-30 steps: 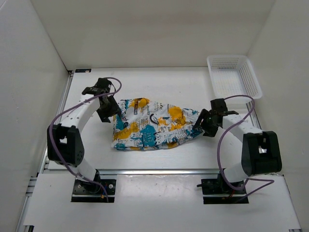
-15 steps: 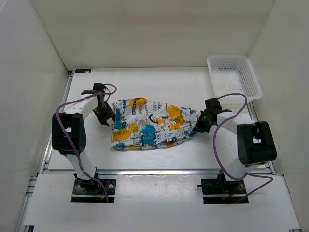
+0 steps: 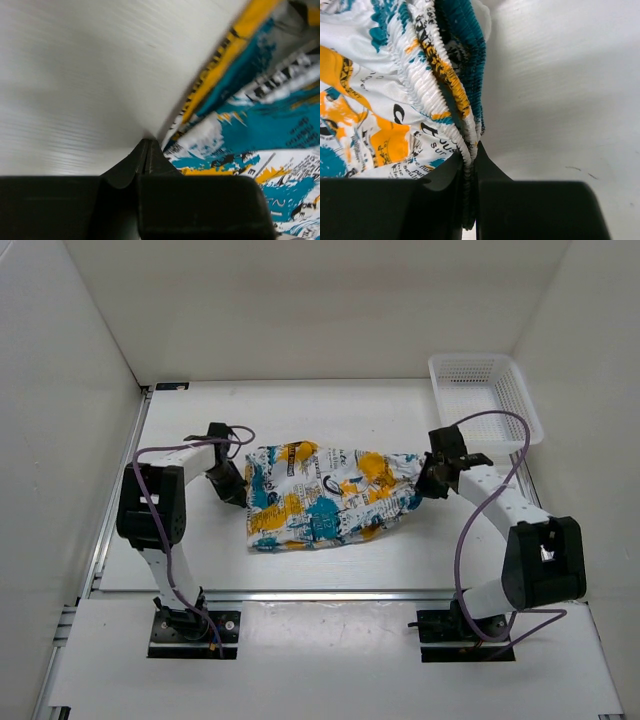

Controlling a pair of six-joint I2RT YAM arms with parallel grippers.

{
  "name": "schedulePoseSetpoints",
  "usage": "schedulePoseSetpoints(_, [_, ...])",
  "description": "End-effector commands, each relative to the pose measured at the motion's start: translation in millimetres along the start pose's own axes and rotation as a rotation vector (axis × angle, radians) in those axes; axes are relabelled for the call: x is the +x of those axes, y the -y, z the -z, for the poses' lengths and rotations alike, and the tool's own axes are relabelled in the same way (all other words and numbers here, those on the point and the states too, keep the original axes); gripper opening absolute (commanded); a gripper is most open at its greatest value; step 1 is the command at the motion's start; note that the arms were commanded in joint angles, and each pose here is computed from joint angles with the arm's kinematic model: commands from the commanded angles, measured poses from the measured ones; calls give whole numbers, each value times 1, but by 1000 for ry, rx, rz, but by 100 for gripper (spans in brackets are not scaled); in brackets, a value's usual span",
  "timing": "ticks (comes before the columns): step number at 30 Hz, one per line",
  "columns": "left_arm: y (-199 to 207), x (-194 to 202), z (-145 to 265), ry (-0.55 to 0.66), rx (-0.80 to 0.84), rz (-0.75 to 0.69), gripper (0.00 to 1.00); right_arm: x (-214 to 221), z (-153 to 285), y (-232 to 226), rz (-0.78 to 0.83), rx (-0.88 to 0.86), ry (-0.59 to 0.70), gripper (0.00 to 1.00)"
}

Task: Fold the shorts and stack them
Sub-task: Fold the shorts

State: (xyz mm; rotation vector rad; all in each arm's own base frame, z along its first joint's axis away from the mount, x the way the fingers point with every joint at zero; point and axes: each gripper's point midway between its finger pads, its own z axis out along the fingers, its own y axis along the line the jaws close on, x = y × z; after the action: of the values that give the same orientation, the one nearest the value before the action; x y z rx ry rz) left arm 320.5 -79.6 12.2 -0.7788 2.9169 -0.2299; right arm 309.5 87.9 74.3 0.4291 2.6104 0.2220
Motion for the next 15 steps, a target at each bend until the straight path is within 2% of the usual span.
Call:
schedulePoseSetpoints(1, [32, 15, -2, -4, 50, -54, 10, -36, 38, -11, 95, 51, 140, 0])
schedulePoseSetpoints(4, [38, 21, -3, -9, 52, -56, 10, -48, 66, -47, 180, -6, 195, 0])
schedulePoseSetpoints(9, [41, 20, -7, -18, 58, -56, 10, -30, 90, -126, 393, -109, 197, 0])
schedulePoseSetpoints(10, [41, 20, -7, -18, 58, -56, 10, -23, 93, -152, 449, -126, 204, 0])
schedulePoseSetpoints(15, [41, 20, -7, -18, 58, -56, 10, 26, 83, -220, 627, -171, 157, 0])
